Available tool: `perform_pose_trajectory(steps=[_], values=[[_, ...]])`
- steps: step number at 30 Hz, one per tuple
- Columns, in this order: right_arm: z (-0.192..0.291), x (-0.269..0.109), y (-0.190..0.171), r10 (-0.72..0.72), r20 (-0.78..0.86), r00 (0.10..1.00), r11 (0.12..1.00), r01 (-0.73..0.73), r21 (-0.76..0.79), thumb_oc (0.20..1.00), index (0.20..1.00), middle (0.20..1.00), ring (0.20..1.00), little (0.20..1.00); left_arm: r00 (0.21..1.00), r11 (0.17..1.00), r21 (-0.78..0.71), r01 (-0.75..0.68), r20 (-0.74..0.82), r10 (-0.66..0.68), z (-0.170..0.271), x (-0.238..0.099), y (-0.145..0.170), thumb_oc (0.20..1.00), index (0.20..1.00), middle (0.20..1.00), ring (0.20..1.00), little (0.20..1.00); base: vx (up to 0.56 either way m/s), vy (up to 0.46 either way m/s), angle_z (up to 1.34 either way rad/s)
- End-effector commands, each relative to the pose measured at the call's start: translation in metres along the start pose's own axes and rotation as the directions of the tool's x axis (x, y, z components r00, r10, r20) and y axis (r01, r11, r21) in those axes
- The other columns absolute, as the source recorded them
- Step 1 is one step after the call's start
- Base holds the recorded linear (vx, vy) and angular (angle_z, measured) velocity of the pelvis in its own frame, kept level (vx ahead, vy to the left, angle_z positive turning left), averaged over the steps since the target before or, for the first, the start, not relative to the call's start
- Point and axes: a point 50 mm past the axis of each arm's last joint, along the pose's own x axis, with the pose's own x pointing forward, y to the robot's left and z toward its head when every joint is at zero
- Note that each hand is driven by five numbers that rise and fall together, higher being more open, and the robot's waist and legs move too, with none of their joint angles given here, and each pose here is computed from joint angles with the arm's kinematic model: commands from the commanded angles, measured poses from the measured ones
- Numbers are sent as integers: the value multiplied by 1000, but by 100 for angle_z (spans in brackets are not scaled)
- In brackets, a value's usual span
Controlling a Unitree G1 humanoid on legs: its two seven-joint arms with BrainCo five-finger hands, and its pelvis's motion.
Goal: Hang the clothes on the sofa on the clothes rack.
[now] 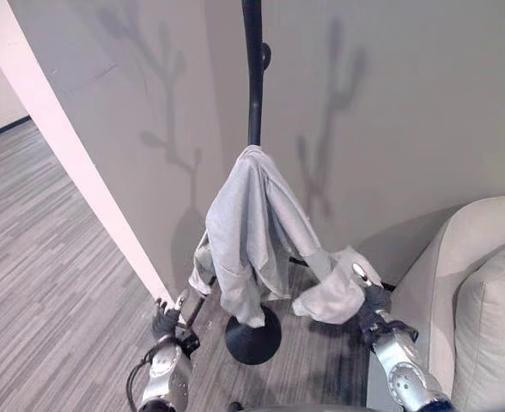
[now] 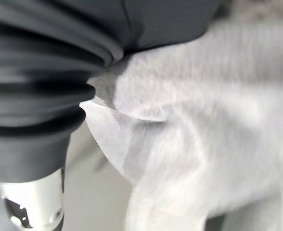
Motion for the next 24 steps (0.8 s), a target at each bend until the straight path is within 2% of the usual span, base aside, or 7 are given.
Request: perform_pose_trajectory(steps=[1,5,9,13,19,23,24], values=[[12,5,14,77,183,980,944,-131,303,1000,1000,1000,1000,1000,997,995,-97,4,78,4,20,9,3,1000,1000,1000,1000,1000,0,0,0],[8,-12,-1,-98,316,944,837,-93,539,1000,1000,1000,1000,1000,990,983,-128,-133,-59,126,-11,3,33,1000,1000,1000,1000,1000,0,0,0],[-19,-30,-28,-296,231,927,738,68,671,1000,1000,1000,1000,1000,961,935,-243,-259,-168,222,-29,-2,50,1000,1000,1000,1000,1000,-5,2,-1],[-41,-49,-51,-399,119,909,686,209,697,1000,1000,1000,1000,1000,945,934,-203,-293,-213,250,-39,-5,60,1000,1000,1000,1000,1000,-18,6,-7],[-75,-107,-119,-673,-131,728,513,586,627,1000,1000,1000,1000,1000,911,931,-162,-328,-315,266,-58,-14,84,1000,1000,1000,1000,1000,-13,1,-6],[-78,-109,-123,-617,-223,754,581,628,517,1000,1000,1000,1000,1000,909,951,-82,-298,-330,256,-60,-16,92,1000,1000,1000,1000,1000,1,0,1],[-85,-110,-119,-534,-334,777,706,627,331,1000,1000,1000,1000,1000,916,966,-49,-256,-330,226,-59,-15,90,1000,1000,1000,1000,1000,-34,-39,0]])
